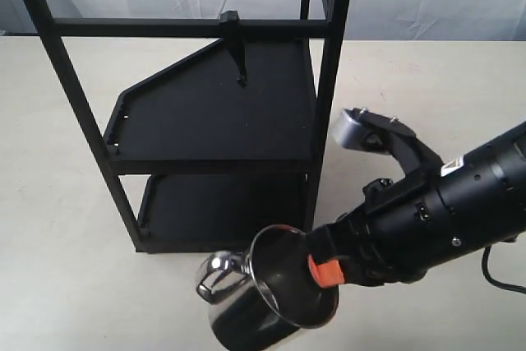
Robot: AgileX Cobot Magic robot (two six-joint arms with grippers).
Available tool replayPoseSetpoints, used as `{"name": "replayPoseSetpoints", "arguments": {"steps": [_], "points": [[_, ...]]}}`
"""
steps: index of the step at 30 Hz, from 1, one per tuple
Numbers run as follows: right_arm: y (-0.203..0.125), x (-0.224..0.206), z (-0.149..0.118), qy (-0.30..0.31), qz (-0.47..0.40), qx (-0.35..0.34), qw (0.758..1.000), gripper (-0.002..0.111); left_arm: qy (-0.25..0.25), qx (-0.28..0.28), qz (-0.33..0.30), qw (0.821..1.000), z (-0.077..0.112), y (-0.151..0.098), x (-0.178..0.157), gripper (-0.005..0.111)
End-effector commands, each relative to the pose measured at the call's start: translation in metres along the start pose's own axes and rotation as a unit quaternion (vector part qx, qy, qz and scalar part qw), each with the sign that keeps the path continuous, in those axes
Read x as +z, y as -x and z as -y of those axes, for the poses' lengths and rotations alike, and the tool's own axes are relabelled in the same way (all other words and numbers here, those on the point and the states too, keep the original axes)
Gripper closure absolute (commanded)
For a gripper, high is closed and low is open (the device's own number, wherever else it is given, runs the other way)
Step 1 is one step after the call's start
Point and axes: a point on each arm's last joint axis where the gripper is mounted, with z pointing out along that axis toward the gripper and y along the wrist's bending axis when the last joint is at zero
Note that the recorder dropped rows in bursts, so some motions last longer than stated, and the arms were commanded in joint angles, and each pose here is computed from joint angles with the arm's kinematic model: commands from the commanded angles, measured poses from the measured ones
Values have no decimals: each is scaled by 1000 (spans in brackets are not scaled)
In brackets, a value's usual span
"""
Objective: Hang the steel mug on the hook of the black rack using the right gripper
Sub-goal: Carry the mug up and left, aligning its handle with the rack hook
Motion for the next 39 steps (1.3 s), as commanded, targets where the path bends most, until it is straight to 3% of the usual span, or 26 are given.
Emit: {"name": "replayPoseSetpoints", "arguments": {"steps": [1, 6, 16, 35, 39], "points": [[2, -15, -12, 39, 83, 25, 996, 109, -2, 1, 5, 1000, 0, 1, 0, 105], [12, -21, -24, 108, 136, 107, 979, 109, -2, 1, 5, 1000, 0, 1, 0, 105], [17, -27, -26, 118, 176, 111, 971, 109, -2, 1, 5, 1000, 0, 1, 0, 105], [19, -39, -24, 92, 235, 111, 961, 109, -2, 1, 5, 1000, 0, 1, 0, 105], [9, -47, -12, 64, 289, 149, 943, 109, -2, 1, 5, 1000, 0, 1, 0, 105]]}}
